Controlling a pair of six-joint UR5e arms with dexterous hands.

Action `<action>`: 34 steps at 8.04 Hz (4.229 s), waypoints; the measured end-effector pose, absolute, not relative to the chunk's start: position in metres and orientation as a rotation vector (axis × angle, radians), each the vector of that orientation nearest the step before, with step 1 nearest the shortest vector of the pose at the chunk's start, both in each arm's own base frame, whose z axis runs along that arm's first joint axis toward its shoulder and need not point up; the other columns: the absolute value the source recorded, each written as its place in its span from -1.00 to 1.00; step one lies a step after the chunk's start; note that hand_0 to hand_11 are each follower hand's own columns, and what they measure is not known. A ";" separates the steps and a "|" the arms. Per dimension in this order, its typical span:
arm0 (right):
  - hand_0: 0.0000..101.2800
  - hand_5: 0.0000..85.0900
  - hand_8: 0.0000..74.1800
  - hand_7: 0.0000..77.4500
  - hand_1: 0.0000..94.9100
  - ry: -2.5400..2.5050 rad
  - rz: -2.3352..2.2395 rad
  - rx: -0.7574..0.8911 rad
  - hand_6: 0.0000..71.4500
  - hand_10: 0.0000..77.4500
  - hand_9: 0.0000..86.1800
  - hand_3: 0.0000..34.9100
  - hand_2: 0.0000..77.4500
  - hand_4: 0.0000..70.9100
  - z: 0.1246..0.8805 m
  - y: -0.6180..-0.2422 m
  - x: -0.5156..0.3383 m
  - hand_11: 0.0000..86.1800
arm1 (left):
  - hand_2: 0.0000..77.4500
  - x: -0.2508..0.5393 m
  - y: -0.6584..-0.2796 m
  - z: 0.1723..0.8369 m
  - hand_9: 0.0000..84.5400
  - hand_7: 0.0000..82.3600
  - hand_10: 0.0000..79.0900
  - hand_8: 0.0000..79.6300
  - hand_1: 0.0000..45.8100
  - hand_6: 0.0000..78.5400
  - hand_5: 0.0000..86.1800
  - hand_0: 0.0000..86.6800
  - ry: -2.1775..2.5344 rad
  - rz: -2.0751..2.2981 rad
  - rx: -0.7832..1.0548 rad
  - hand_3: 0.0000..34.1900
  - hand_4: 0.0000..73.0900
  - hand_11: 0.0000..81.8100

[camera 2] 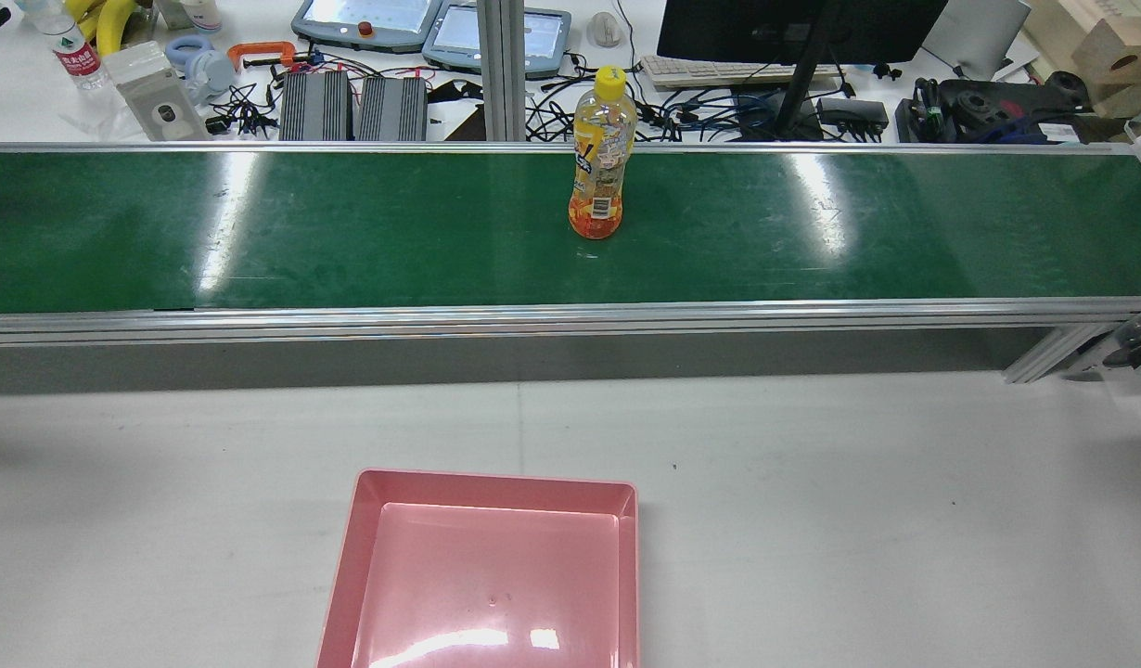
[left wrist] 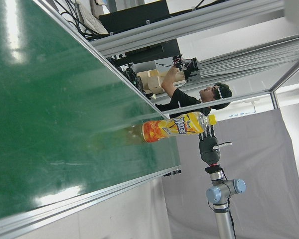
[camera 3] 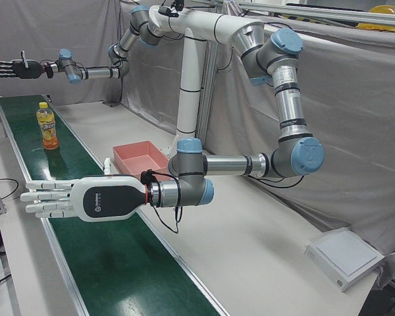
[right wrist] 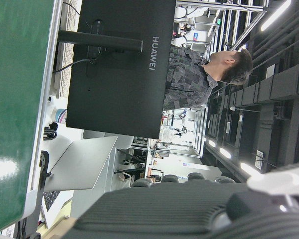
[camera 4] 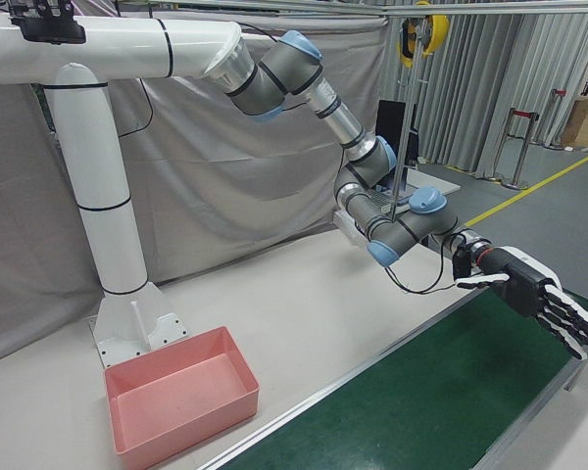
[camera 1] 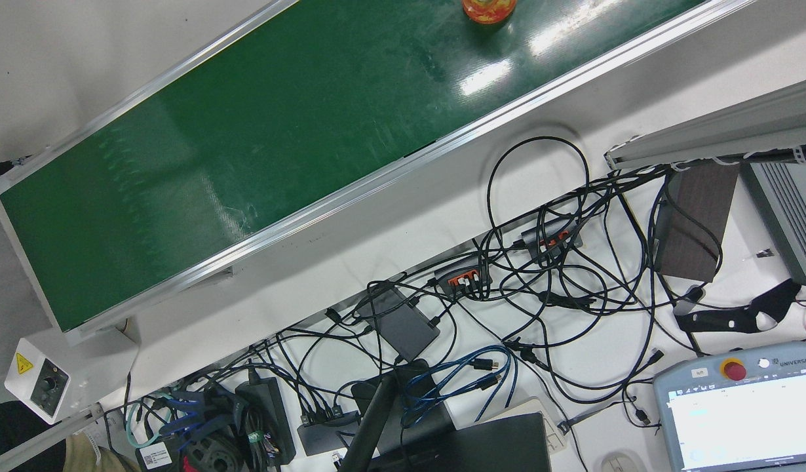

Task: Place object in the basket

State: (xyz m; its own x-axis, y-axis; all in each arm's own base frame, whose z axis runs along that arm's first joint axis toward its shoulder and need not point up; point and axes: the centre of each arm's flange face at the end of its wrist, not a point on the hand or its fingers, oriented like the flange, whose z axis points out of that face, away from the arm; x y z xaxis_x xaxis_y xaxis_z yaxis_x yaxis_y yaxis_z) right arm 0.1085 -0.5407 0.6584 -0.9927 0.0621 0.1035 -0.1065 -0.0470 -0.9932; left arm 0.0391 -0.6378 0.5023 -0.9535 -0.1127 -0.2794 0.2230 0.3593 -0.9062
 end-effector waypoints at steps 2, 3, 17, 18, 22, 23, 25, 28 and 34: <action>-1.00 -1.00 -1.00 -0.99 -1.00 -2.084 2.192 0.049 -1.00 -1.00 -1.00 -0.98 -0.99 -1.00 0.658 -0.541 0.109 -1.00 | -0.99 0.039 -0.638 0.502 -1.00 -0.99 -0.88 -0.99 -0.71 -0.96 -0.84 0.30 2.331 -1.625 0.098 -1.00 -0.87 -0.77; -0.99 -1.00 -1.00 -0.99 -1.00 -2.085 2.192 0.050 -1.00 -1.00 -1.00 -0.99 -0.99 -1.00 0.658 -0.541 0.109 -1.00 | -1.00 0.040 -0.638 0.502 -1.00 -0.99 -0.88 -0.99 -0.71 -0.96 -0.84 0.30 2.331 -1.624 0.097 -1.00 -0.87 -0.77; -1.00 -1.00 -1.00 -0.99 -1.00 -2.085 2.192 0.050 -1.00 -1.00 -1.00 -0.99 -0.99 -1.00 0.658 -0.541 0.109 -1.00 | -0.99 0.058 -0.638 0.478 -0.99 -0.99 -0.86 -0.99 -0.67 -0.99 -0.85 0.30 2.343 -1.587 0.071 -1.00 -0.85 -0.75; -0.99 -1.00 -1.00 -0.99 -1.00 -2.085 2.193 0.050 -1.00 -1.00 -1.00 -0.98 -0.99 -1.00 0.658 -0.541 0.109 -1.00 | -0.99 0.078 -0.642 0.462 -0.99 -0.99 -0.86 -0.99 -0.67 -0.99 -0.85 0.30 2.336 -1.571 0.043 -1.00 -0.85 -0.75; -0.99 -1.00 -1.00 -0.99 -1.00 -2.084 2.192 0.049 -1.00 -1.00 -1.00 -0.99 -0.99 -1.00 0.658 -0.541 0.109 -1.00 | -1.00 0.143 -0.650 0.418 -0.99 -0.99 -0.82 -0.99 -0.79 -0.99 -0.94 0.22 2.320 -1.517 -0.053 -1.00 -0.85 -0.71; -1.00 -1.00 -1.00 -0.99 -1.00 -2.084 2.192 0.049 -1.00 -1.00 -1.00 -0.98 -0.99 -1.00 0.658 -0.541 0.109 -1.00 | -0.99 0.152 -0.649 0.416 -0.99 -0.99 -0.82 -0.99 -0.79 -0.99 -0.94 0.21 2.322 -1.505 -0.069 -1.00 -0.90 -0.69; -1.00 -1.00 -1.00 -0.99 -1.00 -2.085 2.192 0.050 -1.00 -1.00 -1.00 -0.99 -0.99 -1.00 0.658 -0.541 0.109 -1.00 | -1.00 0.167 -0.649 0.412 -1.00 -0.99 -0.82 -0.99 -0.79 -0.99 -0.94 0.20 2.330 -1.474 -0.077 -1.00 -0.90 -0.69; -1.00 -1.00 -1.00 -0.99 -1.00 -2.084 2.192 0.050 -1.00 -1.00 -1.00 -0.99 -0.99 -1.00 0.658 -0.541 0.109 -1.00 | -1.00 0.197 -0.647 0.399 -1.00 -0.99 -0.81 -0.99 -0.79 -0.99 -0.94 0.18 2.348 -1.442 -0.082 -1.00 -0.91 -0.67; -0.99 -1.00 -1.00 -0.99 -1.00 -2.085 2.192 0.050 -1.00 -1.00 -1.00 -0.98 -0.99 -1.00 0.658 -0.541 0.109 -1.00 | -0.99 0.241 -0.650 0.391 -0.99 -0.99 -0.81 -0.99 -0.79 -0.99 -0.94 0.17 2.347 -1.435 -0.124 -1.00 -0.90 -0.68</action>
State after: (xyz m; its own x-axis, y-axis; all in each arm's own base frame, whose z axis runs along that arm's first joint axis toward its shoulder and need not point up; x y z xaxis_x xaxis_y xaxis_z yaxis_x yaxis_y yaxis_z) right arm 0.1091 -0.5406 0.6584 -0.9928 0.0610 0.1035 -0.1064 -0.0471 -0.9932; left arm 0.2413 -0.6504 0.3914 -0.9220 -0.2709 -0.2767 0.1228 0.4731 -0.8724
